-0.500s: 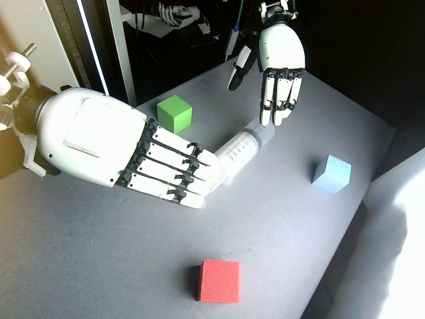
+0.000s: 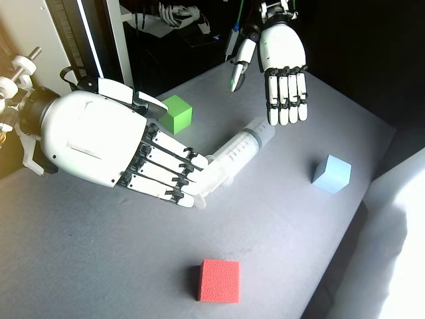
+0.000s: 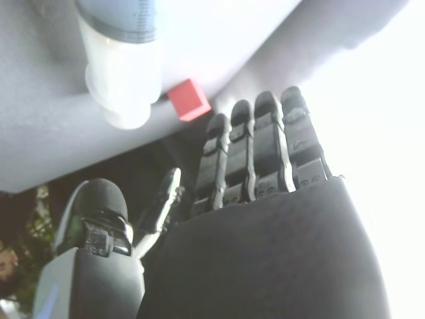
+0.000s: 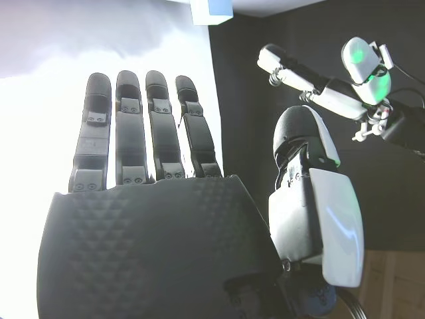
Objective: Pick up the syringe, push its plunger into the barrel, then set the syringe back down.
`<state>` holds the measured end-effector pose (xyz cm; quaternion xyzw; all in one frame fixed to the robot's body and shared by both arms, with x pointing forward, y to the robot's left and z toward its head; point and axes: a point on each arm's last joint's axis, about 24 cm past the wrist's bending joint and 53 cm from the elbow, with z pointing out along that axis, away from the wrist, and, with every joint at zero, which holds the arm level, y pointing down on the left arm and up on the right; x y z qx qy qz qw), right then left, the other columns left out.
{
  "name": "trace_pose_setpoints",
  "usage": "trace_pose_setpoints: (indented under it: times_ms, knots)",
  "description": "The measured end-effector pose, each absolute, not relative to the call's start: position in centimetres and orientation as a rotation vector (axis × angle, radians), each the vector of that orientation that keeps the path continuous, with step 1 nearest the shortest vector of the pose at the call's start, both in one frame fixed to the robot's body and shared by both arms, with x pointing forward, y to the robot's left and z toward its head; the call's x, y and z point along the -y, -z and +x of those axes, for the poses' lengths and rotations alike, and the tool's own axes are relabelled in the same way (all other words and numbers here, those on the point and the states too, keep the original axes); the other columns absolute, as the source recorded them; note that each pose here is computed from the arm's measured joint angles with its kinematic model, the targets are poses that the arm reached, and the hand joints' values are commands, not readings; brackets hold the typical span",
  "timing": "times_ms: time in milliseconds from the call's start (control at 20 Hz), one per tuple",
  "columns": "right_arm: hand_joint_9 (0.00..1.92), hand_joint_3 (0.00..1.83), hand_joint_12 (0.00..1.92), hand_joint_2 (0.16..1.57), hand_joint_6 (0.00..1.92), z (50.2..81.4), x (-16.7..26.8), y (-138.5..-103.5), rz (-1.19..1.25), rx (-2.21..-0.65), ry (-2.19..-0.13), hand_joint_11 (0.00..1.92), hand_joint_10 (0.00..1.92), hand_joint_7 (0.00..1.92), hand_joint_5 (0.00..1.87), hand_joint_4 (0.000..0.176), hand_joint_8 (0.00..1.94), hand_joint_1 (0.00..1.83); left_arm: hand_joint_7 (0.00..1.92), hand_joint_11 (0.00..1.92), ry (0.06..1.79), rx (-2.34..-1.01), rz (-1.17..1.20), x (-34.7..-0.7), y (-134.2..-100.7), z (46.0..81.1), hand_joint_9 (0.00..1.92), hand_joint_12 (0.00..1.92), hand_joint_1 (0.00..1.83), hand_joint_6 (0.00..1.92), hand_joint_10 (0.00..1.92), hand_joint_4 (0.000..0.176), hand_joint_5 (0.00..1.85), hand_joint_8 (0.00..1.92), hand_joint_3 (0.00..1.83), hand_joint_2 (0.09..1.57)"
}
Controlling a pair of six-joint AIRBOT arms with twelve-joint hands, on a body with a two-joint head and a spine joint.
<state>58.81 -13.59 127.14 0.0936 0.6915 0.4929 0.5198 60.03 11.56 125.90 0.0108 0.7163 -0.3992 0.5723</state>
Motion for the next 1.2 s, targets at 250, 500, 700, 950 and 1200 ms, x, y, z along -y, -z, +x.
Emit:
trace_pose_setpoints:
  times_ms: [250,500,700,950,1200]
  knots:
    - [0.19,0.00,0.48,1.24,0.00,59.2,14.2,-128.5,0.247,-1.590,-1.190,0.00,0.00,0.20,0.21,0.000,0.00,0.00,0.00,0.00,0.947,-1.687,0.016,-11.3,-125.8,60.0,0.00,0.00,1.25,0.00,0.00,0.000,0.00,0.00,0.00,0.99]
    - [0.18,0.00,0.48,1.25,0.01,59.1,14.0,-128.0,0.246,-1.611,-1.186,0.00,0.00,0.21,0.24,0.000,0.00,0.00,0.00,0.00,0.984,-1.697,-0.009,-9.3,-125.6,60.1,0.00,0.00,1.22,0.00,0.00,0.000,0.00,0.00,0.00,0.99]
    - [0.19,0.00,0.52,1.23,0.00,59.1,13.9,-127.3,0.245,-1.642,-1.177,0.00,0.00,0.20,0.22,0.000,0.00,0.00,0.00,0.00,1.037,-1.714,-0.054,-6.5,-124.8,60.2,0.00,0.00,1.24,0.00,0.00,0.000,0.00,0.00,0.00,0.98]
    - [0.16,0.00,0.44,1.23,0.01,59.6,14.2,-127.5,0.359,-1.620,-1.236,0.00,0.00,0.18,0.21,0.000,0.00,0.00,0.00,0.00,1.025,-1.701,-0.125,-5.3,-124.4,61.3,0.00,0.00,1.21,0.00,0.00,0.000,0.00,0.00,0.00,0.98]
    - [0.18,0.00,0.52,1.23,0.00,59.8,14.0,-127.5,0.392,-1.606,-1.263,0.00,0.00,0.20,0.22,0.000,0.00,0.00,0.00,0.00,1.017,-1.717,-0.139,-4.1,-123.6,62.0,0.00,0.00,1.16,0.00,0.00,0.000,0.00,0.00,0.01,1.01]
